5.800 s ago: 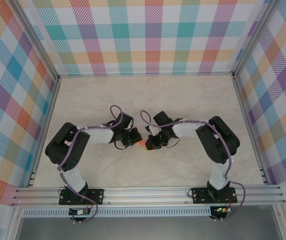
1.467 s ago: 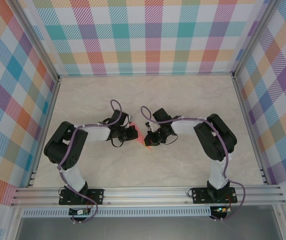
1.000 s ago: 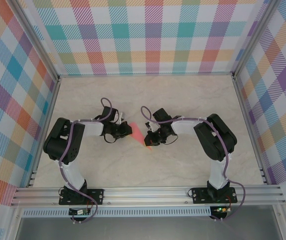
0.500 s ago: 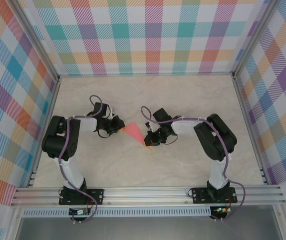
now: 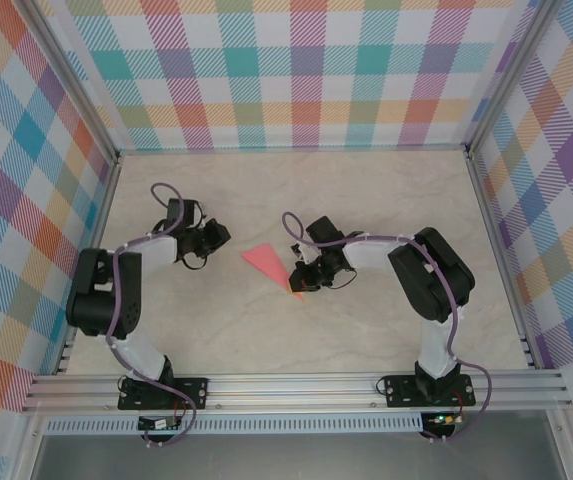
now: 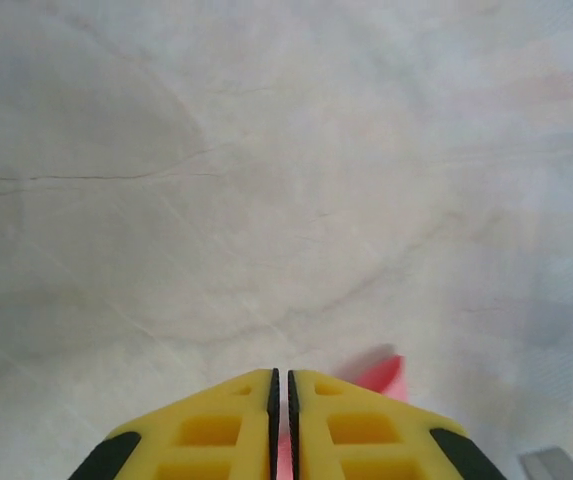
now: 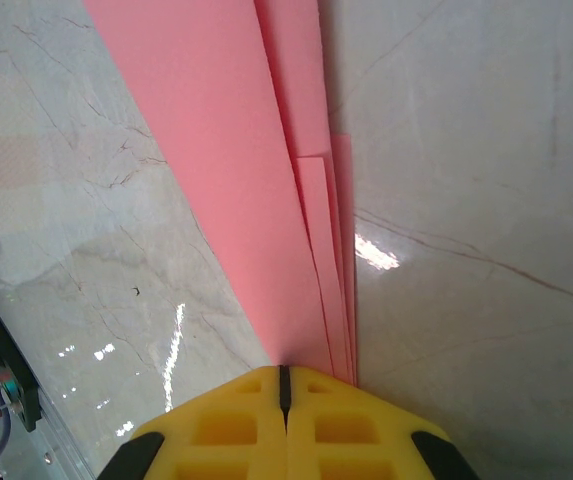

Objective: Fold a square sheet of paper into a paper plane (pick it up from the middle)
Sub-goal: Fold the wing for the fifth time at the center of the table.

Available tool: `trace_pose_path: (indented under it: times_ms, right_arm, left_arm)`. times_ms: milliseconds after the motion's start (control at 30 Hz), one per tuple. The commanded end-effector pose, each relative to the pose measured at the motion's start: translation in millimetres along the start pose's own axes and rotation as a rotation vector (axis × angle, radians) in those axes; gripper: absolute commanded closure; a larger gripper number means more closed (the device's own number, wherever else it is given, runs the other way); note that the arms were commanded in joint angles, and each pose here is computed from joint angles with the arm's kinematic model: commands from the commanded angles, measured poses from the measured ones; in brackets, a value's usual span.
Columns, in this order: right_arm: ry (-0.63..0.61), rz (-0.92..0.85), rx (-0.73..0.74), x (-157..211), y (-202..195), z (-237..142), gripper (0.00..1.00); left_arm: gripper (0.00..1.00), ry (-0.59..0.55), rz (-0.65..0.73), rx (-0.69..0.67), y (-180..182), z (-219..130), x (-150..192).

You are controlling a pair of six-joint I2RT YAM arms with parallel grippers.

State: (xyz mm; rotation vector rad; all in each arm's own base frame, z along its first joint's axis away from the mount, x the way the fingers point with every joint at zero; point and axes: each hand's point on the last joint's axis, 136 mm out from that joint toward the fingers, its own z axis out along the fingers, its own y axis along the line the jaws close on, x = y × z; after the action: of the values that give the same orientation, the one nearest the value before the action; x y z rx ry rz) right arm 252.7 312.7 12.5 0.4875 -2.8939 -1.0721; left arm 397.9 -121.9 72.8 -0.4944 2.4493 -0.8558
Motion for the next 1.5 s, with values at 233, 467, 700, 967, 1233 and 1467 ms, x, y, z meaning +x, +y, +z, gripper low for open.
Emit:
trace_pose_path:
  times_ms: [233,467,700,967,1233,1467]
  right_arm:
    - [0.159,0.151,0.203,54.8,-62.5,10.0,1.0]
    - [0.163,0.157,0.203,56.0,-63.1,10.5,1.0]
    - [0.168,0.163,0.212,57.8,-65.3,10.9,1.0]
    - [0.188,0.175,0.247,65.1,-74.8,12.7,1.0]
    - [0.192,0.176,0.246,65.6,-75.8,14.1,1.0]
    - [0.191,0.171,0.24,64.6,-75.0,14.8,1.0]
  left_arm:
    - [0.9,0.128,0.116,0.117,-60.9,8.7,100.0]
    - [0.92,0.258,0.17,0.162,-82.1,43.2,152.5]
    - [0.92,0.33,0.2,0.111,-67.4,64.5,172.0]
    - [0.93,0.256,0.235,-0.043,-28.4,57.7,142.0]
    - [0.93,0.161,0.19,-0.156,5.4,52.7,77.6]
    - [0.93,0.136,0.103,-0.203,40.5,61.3,46.0]
